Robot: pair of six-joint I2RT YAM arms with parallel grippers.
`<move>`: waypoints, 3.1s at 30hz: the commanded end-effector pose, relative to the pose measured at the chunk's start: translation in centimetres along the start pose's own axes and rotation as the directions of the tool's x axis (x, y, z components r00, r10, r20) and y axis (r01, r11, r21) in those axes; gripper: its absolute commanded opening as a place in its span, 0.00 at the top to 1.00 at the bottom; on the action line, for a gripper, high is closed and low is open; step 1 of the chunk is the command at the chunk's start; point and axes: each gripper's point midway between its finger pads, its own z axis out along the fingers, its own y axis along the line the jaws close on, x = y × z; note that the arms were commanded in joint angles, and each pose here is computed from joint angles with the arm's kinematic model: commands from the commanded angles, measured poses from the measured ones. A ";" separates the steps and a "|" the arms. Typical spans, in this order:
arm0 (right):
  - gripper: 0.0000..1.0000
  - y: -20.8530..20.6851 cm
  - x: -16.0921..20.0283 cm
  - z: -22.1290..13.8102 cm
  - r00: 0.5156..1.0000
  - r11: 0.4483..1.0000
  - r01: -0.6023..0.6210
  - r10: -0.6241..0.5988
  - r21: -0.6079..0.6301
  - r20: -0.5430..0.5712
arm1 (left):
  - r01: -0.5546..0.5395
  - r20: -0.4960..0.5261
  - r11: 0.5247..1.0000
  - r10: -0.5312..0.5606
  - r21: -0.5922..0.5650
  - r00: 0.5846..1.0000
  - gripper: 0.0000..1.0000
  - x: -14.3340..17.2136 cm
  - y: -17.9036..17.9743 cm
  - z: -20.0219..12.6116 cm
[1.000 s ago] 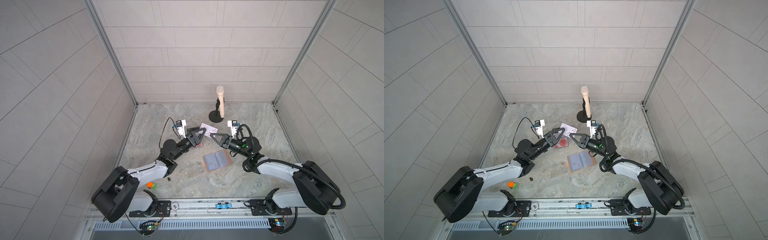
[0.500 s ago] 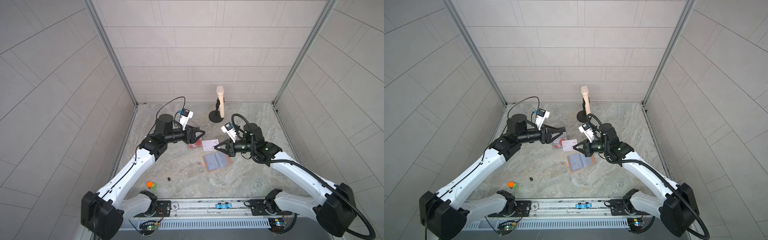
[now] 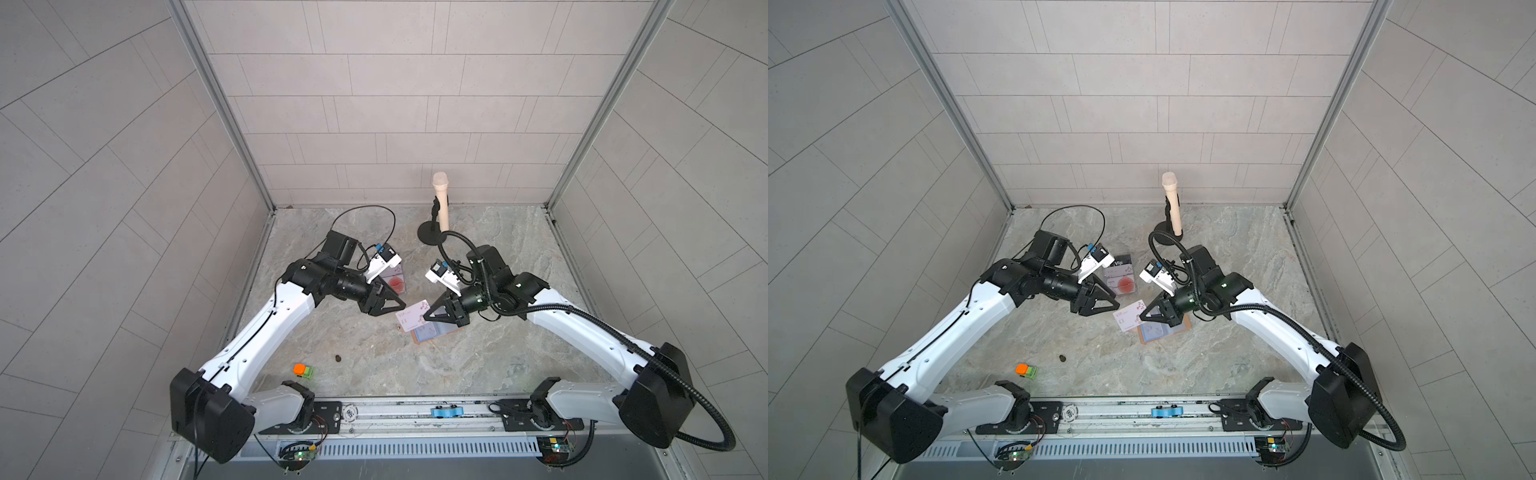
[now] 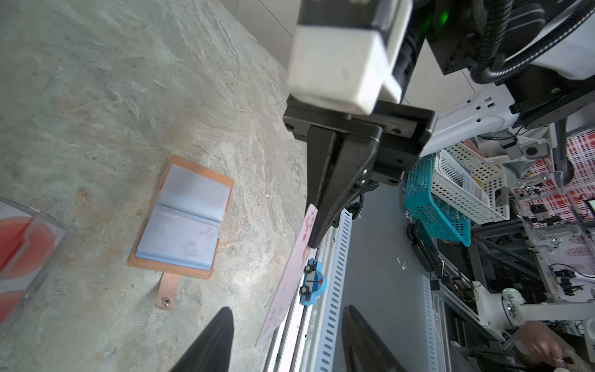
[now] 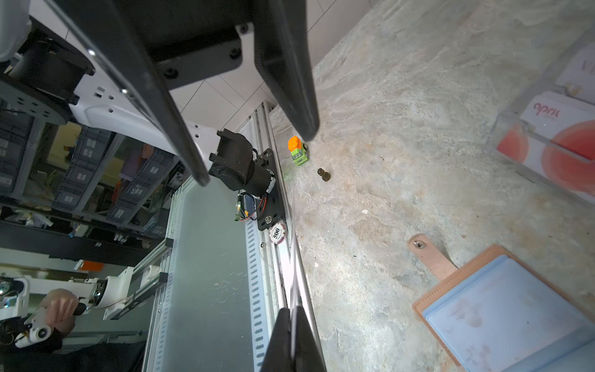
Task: Take the credit cards out of the card holder
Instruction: Pass the credit card, then place the credit card in the storage box.
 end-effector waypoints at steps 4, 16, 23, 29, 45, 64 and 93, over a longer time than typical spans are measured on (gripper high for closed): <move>1.00 1.7 0.5 0.4 0.996 0.988 0.059 -0.069 -0.142 -0.062 | -0.046 -0.009 0.993 0.047 0.113 0.999 0.46 0.6 -2.2 -0.1; 1.00 3.1 -0.6 1.0 0.988 0.974 0.118 -0.134 -0.192 -0.073 | -0.016 -0.064 0.994 0.023 0.105 0.998 0.52 2.0 -1.6 0.5; 1.00 2.7 -1.2 1.1 0.988 0.977 0.128 -0.141 -0.170 -0.063 | -0.005 -0.086 0.992 0.016 0.126 0.996 0.59 2.6 -1.7 1.2; 1.00 2.6 -2.0 1.2 0.988 0.978 0.134 -0.144 -0.160 -0.053 | 0.000 -0.110 0.991 0.015 0.135 0.994 0.69 3.2 -1.9 1.7; 0.58 1.3 -1.5 1.1 0.992 0.992 0.101 -0.106 -0.077 -0.073 | -0.028 -0.079 0.991 0.038 0.127 0.996 0.95 2.7 -2.1 1.5; 0.34 -12.1 1.5 -7.6 0.991 0.594 -0.126 0.107 0.794 0.077 | -0.311 -0.180 0.834 0.257 -0.455 0.950 1.00 -1.4 9.0 -1.9; 0.33 -11.7 5.8 -10.0 0.980 0.508 -0.194 0.129 0.839 0.149 | -0.617 -0.548 0.750 0.420 -0.240 0.723 1.00 -2.6 20.3 1.8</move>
